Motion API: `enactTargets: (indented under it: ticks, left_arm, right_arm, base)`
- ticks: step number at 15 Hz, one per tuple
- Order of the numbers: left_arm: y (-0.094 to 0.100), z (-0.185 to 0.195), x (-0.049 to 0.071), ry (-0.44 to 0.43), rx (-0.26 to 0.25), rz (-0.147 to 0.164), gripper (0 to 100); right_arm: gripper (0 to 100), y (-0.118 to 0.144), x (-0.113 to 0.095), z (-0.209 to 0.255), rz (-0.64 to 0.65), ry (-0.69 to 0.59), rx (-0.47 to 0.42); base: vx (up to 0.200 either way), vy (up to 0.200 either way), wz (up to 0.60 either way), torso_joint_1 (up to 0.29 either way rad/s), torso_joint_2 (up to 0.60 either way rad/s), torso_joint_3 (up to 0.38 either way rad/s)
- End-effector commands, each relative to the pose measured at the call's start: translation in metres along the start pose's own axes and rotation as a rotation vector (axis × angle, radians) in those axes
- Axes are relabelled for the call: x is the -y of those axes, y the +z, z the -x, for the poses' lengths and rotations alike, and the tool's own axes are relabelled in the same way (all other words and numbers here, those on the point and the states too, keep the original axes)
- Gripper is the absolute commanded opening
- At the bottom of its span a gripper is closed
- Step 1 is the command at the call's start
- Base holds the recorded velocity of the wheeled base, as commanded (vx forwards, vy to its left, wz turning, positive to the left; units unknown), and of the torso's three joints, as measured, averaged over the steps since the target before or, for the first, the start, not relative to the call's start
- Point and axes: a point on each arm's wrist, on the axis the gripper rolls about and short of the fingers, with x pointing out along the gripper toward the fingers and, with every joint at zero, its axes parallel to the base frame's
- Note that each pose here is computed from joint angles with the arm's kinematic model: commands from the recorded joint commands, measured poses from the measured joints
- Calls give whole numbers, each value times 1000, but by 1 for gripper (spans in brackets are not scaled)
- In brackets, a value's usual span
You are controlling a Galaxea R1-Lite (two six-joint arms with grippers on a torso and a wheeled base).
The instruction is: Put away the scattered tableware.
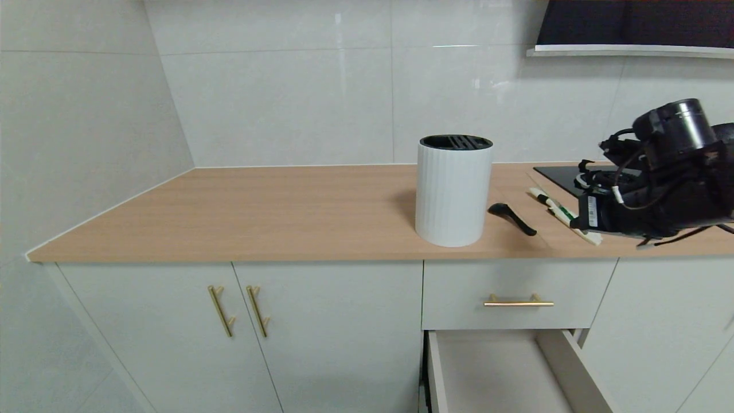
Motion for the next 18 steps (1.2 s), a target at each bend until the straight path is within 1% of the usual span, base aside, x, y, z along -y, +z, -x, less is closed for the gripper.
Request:
enactTargets:
  ticks: [1, 2, 3, 5, 7, 10, 12, 13, 16, 18]
  left_arm:
    - [0, 0, 0, 0, 0, 0, 100]
    - [0, 0, 0, 0, 0, 0, 100]
    - [0, 0, 0, 0, 0, 0, 100]
    - [0, 0, 0, 0, 0, 0, 100]
    - [0, 0, 0, 0, 0, 0, 100]
    - [0, 0, 0, 0, 0, 0, 100]
    - [0, 0, 0, 0, 0, 0, 100]
    - [0, 0, 0, 0, 0, 0, 100]
    - [0, 0, 0, 0, 0, 0, 100]
    - [0, 0, 0, 0, 0, 0, 100]
  right_arm:
    - [0, -31, 12, 64, 36, 123, 35]
    - [0, -36, 14, 68, 54, 121, 35]
    - [0, -47, 17, 76, 115, 120, 34]
    - [0, -52, 18, 76, 166, 117, 25]
    - [0, -56, 19, 73, 185, 113, 8]
    - [0, -67, 21, 68, 275, 110, -32]
    - [0, -73, 22, 65, 335, 111, -50]
    - [0, -75, 22, 65, 342, 111, -56]
    - [0, -81, 20, 72, 377, 132, -48]
    - [0, -90, 16, 80, 441, 168, -40]
  base:
    - [0, 0, 0, 0, 0, 0]
    - [0, 0, 0, 0, 0, 0]
    - [0, 0, 0, 0, 0, 0]
    - [0, 0, 0, 0, 0, 0]
    - [0, 0, 0, 0, 0, 0]
    - [0, 0, 0, -24, 54, 37]
    - [0, 0, 0, -139, 342, 195]
    - [0, 0, 0, -178, 427, 237]
    - [0, 0, 0, -175, 461, 277]
    - [0, 0, 0, -168, 459, 290]
